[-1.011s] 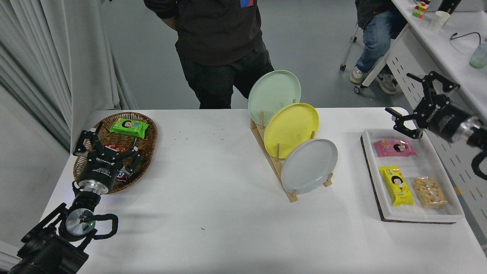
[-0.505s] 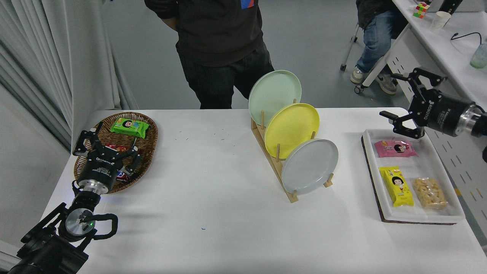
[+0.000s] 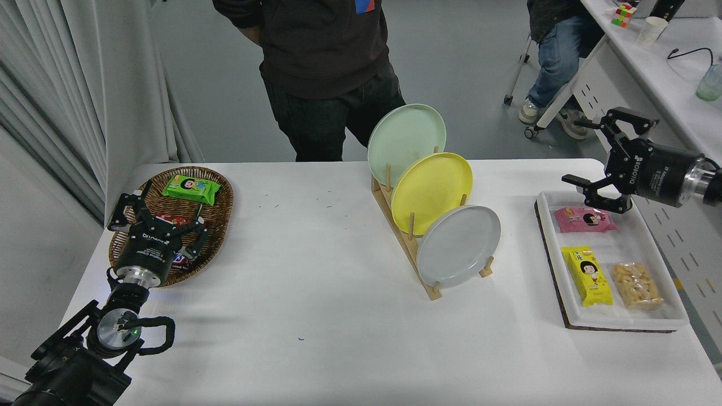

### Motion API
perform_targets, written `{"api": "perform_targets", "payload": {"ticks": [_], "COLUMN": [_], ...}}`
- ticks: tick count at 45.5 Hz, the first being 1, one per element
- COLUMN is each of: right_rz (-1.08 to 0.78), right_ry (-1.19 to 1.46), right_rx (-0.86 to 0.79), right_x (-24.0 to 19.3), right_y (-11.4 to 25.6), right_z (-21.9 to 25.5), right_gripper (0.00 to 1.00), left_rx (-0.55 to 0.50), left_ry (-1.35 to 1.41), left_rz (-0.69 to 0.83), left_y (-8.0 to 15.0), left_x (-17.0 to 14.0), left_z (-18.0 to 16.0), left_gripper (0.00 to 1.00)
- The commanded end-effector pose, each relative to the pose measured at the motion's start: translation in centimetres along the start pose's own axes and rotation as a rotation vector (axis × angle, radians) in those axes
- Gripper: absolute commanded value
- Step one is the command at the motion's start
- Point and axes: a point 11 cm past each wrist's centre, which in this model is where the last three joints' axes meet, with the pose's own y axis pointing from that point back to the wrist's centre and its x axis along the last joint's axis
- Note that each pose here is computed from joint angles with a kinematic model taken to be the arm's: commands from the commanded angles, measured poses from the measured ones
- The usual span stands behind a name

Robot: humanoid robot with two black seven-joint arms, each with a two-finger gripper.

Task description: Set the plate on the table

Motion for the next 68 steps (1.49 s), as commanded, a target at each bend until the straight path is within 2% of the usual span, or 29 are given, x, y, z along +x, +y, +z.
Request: {"api": "perform_targets", "payload": {"ticks": [1,24,54,62,68], "right_rz": [-0.004,-0.06,-0.124,-0.027,-0.036], "right_ry": [0.093,0.308,0.323,0.292,0.294], "right_rx": [-0.12,-0.236,-0.356,-0.353,-0.36], "right_x": [-0.2,-3.1,-5.2,-6.1,-6.9], "right_y": [0.1,-0.5,-2.9,-4.2,-4.7], "right_z": [0.1,-5.1,-1.2,0.4,0.5], "right_gripper": [1.0,1.0,1.0,1.0,1.0], "left_rx": [0.001,0.001,0.0,0.0,0.001], "left_ry": [0.001,0.001,-0.001,0.001,0.001], "left_rz": [-0.001,-0.001,-0.001,-0.001,-0.002], "left_y": [0.0,-0.1,0.0,0.0,0.0], "left_x": [-0.1,-0.1,0.0,0.0,-0.1], "left_z": [0.0,0.0,0.0,0.0,0.0], "left_gripper": [0.98,0.98,0.98,0.98,0.98]}}
